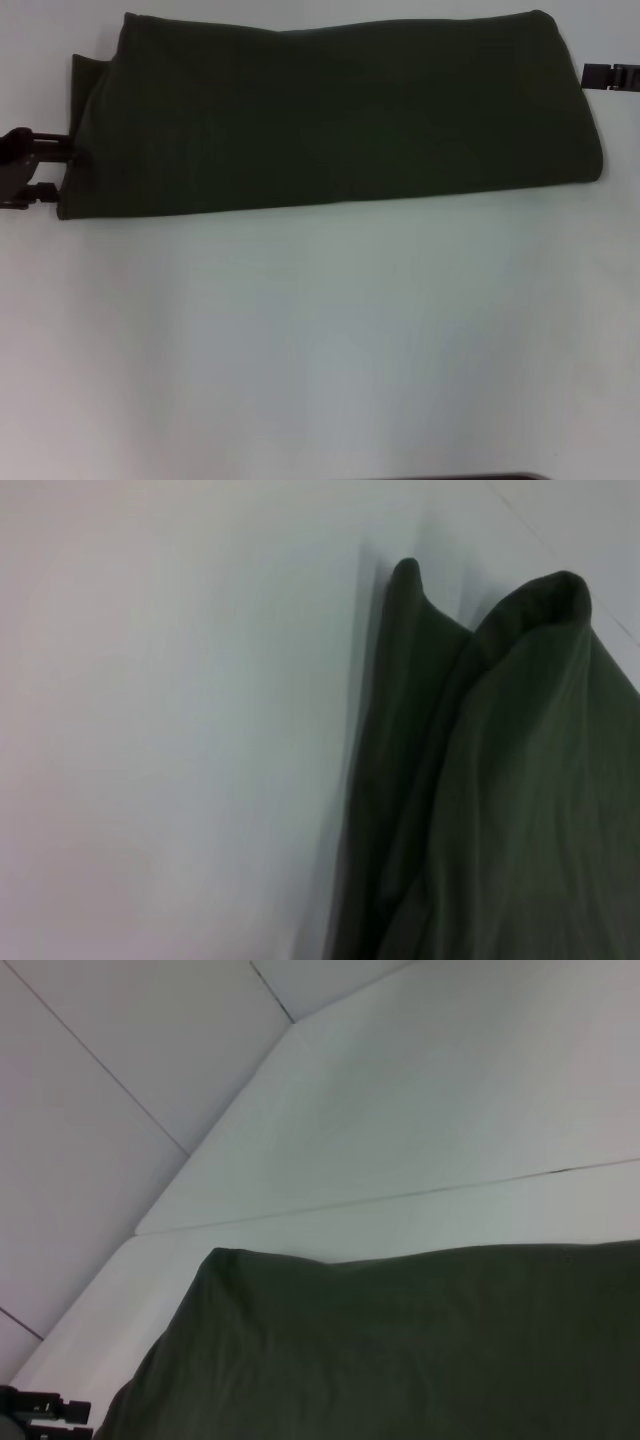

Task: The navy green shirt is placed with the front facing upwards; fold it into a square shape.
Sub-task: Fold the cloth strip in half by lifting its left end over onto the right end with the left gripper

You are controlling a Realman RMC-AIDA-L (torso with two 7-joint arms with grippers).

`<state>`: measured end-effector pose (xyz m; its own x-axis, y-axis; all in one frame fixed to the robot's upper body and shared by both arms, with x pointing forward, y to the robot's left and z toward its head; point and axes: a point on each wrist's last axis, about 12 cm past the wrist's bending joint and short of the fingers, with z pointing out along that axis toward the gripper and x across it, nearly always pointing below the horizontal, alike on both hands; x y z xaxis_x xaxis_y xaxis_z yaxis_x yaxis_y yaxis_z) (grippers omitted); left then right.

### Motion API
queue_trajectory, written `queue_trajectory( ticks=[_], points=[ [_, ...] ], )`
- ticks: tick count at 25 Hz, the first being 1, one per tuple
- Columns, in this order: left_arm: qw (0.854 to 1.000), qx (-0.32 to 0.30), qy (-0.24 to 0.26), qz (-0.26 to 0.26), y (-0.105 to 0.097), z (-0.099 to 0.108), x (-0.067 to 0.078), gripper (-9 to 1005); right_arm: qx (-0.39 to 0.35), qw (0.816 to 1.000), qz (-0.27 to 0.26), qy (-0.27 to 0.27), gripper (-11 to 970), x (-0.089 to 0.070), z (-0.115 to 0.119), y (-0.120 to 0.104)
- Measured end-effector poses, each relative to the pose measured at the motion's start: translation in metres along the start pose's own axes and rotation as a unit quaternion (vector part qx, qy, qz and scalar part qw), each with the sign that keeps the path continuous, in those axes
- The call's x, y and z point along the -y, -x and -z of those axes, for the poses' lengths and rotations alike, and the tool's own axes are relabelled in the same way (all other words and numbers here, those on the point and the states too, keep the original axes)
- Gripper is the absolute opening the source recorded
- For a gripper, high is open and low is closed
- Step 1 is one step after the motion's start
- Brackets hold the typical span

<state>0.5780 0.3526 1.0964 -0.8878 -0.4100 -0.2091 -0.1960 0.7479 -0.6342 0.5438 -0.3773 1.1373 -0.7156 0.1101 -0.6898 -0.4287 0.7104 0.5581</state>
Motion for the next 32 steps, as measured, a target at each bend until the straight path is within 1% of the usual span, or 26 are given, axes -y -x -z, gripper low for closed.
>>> queue_trajectory(
  ticks=[4, 10, 17, 21, 32],
  points=[
    [1.000, 0.005, 0.001, -0.002, 0.003, -0.003, 0.002, 720, -0.001, 1.000, -0.001, -0.001, 939, 0.001, 0.001, -0.001],
    [1.000, 0.012, 0.007, -0.003, 0.008, 0.001, 0.001, 721, 0.001, 1.000, -0.006, -0.003, 939, 0.002, 0.004, -0.003],
    [1.000, -0.013, 0.017, -0.004, 0.001, -0.007, -0.001, 721, 0.001, 1.000, -0.005, -0.003, 939, 0.002, 0.004, -0.001],
    [1.000, -0.021, 0.018, -0.007, -0.002, -0.012, 0.001, 720, -0.001, 1.000, -0.003, -0.002, 939, 0.001, 0.003, -0.001],
    [1.000, -0.026, 0.011, -0.013, -0.004, -0.018, 0.008, 720, -0.001, 1.000, -0.007, 0.001, 939, 0.001, 0.003, -0.004]
  ],
)
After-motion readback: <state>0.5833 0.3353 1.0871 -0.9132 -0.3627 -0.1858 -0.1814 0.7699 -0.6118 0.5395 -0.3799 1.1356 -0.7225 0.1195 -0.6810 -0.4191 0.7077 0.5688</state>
